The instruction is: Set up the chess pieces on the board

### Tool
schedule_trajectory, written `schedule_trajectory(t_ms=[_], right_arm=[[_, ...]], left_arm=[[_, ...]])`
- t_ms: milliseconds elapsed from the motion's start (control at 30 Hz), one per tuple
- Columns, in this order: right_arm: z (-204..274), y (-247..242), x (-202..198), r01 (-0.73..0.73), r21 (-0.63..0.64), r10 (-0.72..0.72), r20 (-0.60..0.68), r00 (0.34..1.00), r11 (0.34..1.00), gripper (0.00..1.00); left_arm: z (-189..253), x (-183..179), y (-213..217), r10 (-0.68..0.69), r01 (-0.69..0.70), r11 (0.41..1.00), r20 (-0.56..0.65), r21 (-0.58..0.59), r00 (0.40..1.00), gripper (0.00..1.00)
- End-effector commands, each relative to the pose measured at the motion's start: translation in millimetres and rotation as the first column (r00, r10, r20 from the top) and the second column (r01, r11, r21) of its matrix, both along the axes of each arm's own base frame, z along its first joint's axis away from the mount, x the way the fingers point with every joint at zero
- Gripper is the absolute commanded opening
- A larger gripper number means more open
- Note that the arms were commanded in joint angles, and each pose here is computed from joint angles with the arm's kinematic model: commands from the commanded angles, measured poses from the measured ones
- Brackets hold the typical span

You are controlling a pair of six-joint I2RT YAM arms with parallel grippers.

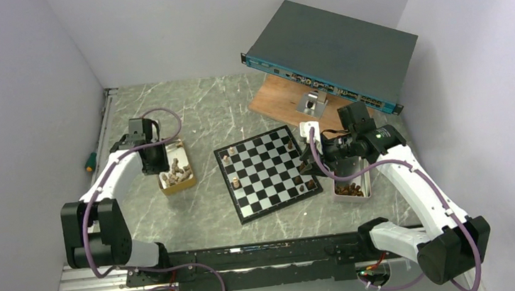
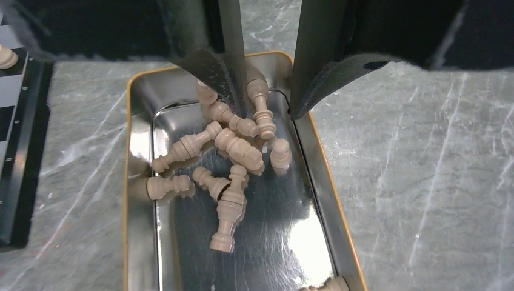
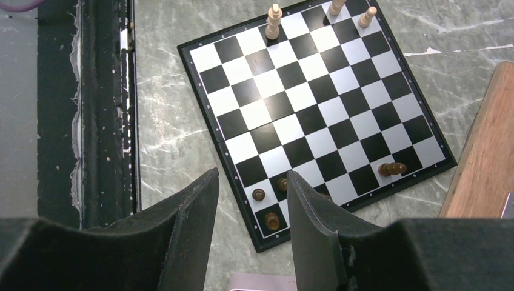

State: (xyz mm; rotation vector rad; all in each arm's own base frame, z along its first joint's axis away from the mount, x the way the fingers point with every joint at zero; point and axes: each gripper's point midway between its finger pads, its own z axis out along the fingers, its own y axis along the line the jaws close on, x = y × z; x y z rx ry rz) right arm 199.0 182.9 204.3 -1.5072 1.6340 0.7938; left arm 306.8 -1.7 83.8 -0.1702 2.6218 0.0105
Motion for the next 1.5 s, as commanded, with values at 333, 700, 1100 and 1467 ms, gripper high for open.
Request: schedule_trajectory(t_ms=[333,700,1100,1467], right_arm=[[1.0,4.8,-3.4,-0.033,0.022,0.033,0.0,0.999,0.999,0.48],[2.1,4.7,-4.6,-0.037,0.024,0.037,0.004,0.999,0.999,0.48],[2.0,4.7,-4.8,-0.037,0.024,0.037,0.004,0.999,0.999,0.48],[0.3,4.8,-4.4,-0.037,0.022,0.037,-0.003,0.999,0.999,0.48]], left_arm=[[-25.7,12.7,17.3,0.061,-0.053,0.995,-0.097,0.082,0.993,0.35],[-35.3,16.3,22.6,0.072,-0.058,0.992,-0.126,0.113,0.989,0.27],[-30.2,25.5,19.5,0.036,-0.023,0.994,-0.127,0.103,0.991,0.02],[22.1,14.8,11.1,-0.006,0.002,0.998,0.057,0.07,0.998,0.0]])
